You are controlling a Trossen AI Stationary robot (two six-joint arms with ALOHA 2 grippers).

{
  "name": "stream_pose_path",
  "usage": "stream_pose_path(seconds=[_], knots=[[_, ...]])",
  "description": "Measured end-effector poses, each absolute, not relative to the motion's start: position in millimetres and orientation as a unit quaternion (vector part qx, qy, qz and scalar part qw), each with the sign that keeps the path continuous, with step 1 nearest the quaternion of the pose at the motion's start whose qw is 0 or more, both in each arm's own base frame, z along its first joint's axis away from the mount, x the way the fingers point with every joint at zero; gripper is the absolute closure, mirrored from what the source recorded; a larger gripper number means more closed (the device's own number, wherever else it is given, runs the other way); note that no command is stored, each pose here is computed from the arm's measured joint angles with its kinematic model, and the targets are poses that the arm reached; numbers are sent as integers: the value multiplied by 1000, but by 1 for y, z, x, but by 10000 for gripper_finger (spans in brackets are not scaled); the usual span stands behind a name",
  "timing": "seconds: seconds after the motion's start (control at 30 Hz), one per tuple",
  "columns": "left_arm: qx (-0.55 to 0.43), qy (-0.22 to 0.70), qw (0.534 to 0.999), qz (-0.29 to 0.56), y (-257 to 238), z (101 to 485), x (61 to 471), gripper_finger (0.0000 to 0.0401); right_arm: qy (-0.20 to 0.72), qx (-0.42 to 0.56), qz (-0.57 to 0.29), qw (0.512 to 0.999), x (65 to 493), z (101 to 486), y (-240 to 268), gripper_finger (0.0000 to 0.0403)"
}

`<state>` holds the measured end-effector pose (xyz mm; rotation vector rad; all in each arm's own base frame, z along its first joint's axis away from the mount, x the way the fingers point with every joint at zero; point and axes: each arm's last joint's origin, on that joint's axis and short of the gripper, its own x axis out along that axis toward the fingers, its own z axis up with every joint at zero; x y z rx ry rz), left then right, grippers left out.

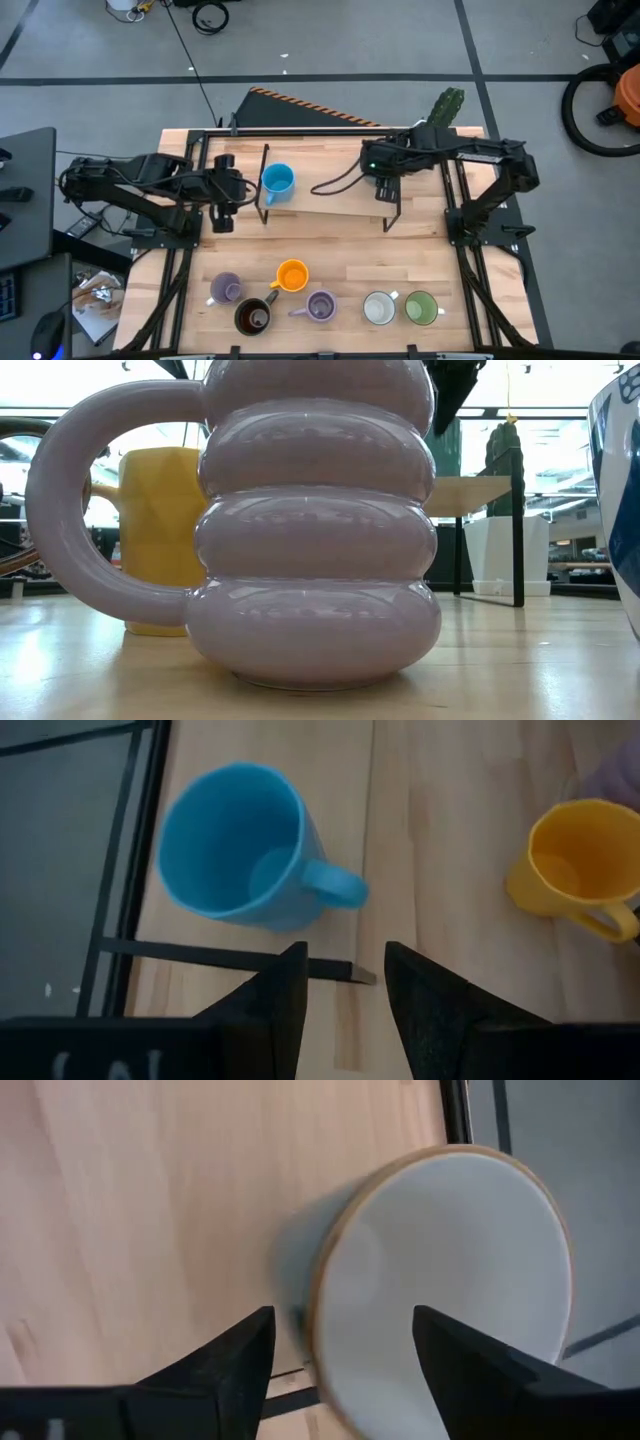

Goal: Place coffee mugs
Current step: Adjust the blue mug on the shelf

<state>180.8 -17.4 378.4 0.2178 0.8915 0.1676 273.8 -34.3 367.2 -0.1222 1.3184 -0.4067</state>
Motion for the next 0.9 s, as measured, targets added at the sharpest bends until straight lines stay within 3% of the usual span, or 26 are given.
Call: stream_pose_path(seconds=[0.3, 0.9], knots=[[116, 423, 895, 76, -18, 379, 182, 260, 617, -67, -181, 763, 276, 364, -47, 188], [118, 423, 895, 75, -18, 379, 182, 260, 630, -76, -165, 755, 275, 362, -58, 190]])
